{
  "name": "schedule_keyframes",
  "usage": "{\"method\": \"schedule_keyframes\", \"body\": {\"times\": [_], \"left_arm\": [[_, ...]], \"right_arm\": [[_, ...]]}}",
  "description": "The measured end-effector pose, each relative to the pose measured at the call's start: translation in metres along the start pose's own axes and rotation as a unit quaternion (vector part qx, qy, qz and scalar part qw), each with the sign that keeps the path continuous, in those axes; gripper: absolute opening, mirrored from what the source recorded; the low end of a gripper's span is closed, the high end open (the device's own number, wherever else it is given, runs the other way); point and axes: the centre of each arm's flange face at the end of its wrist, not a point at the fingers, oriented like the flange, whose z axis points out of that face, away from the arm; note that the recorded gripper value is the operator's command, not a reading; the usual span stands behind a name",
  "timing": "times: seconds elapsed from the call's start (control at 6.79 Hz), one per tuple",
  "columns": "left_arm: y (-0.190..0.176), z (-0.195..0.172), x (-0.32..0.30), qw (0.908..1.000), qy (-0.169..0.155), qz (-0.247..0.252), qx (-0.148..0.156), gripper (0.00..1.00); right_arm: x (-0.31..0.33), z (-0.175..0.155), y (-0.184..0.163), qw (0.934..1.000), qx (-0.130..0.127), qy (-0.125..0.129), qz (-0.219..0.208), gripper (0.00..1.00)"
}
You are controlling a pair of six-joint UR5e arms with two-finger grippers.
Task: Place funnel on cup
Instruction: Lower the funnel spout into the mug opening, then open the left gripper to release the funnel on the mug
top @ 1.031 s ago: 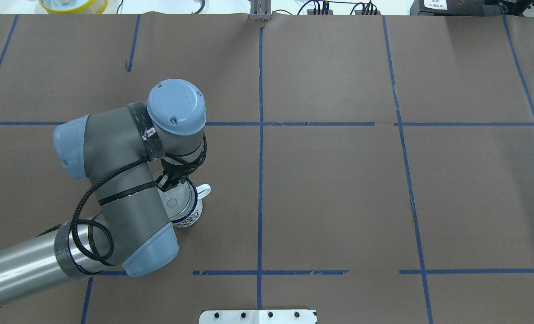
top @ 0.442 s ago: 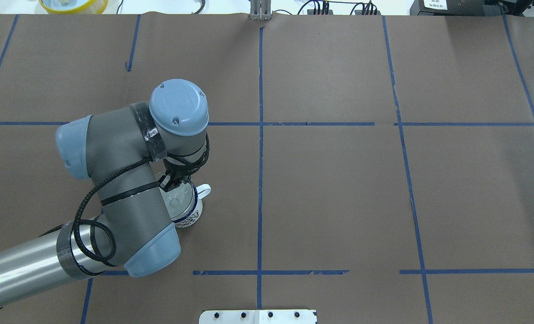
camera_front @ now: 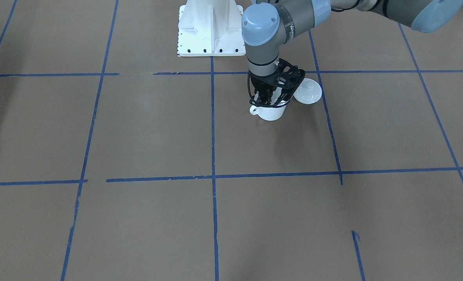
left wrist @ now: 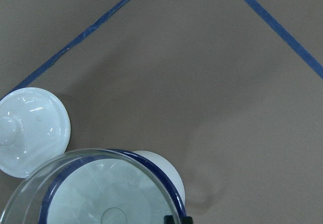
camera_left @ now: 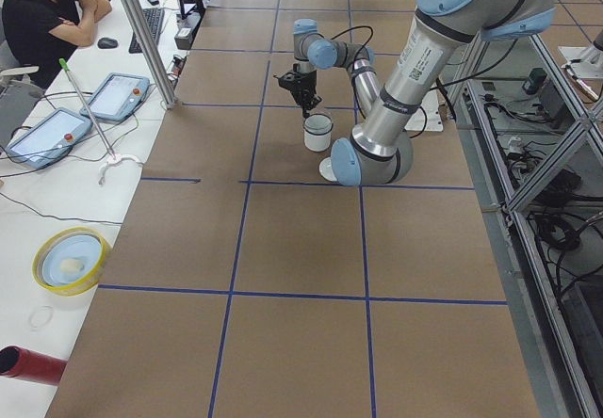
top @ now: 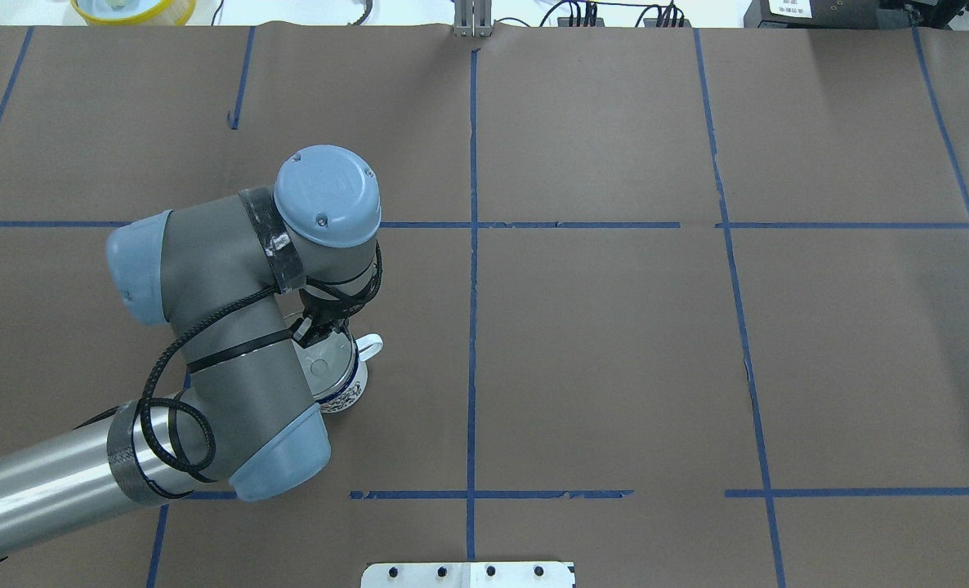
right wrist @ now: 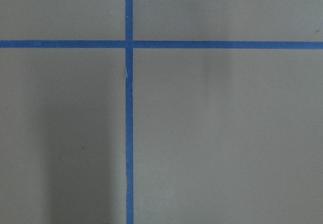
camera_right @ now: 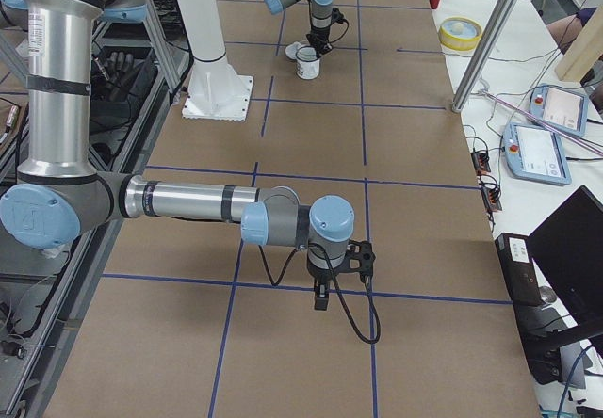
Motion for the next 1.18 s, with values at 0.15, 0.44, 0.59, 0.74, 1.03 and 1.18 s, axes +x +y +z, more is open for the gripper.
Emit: {"method": "schedule_keyframes", "body": {"times": [0.15, 0.44, 0.59, 0.74, 1.03, 1.18], "left_arm": [[-0.001, -0.001, 0.001, 1.0000, 0.004, 0.001, 0.004, 1.00], [-0.003, -0.005, -0.001, 0.9998, 0.011, 0.015, 0.011, 1.00], [-0.006, -0.011, -0.004, 0.9990, 0.016, 0.039, 0.013, 1.00], [-0.017, -0.025, -0.017, 0.9965, 0.028, 0.078, 0.013, 1.00], [-0.057, -0.071, -0.068, 0.9812, 0.073, 0.178, 0.015, 1.00], [-0.087, -0.086, -0.087, 0.9703, 0.083, 0.226, 0.020, 1.00]], "right_arm": [[0.000, 0.000, 0.000, 1.0000, 0.000, 0.000, 0.000, 1.00], [0.000, 0.000, 0.000, 1.0000, 0.000, 0.000, 0.000, 1.00], [0.000, 0.000, 0.000, 1.0000, 0.000, 0.000, 0.000, 1.00], [0.000, 0.000, 0.000, 1.0000, 0.000, 0.000, 0.000, 1.00], [0.000, 0.000, 0.000, 1.0000, 0.000, 0.000, 0.000, 1.00], [0.000, 0.000, 0.000, 1.0000, 0.000, 0.000, 0.000, 1.00]]}}
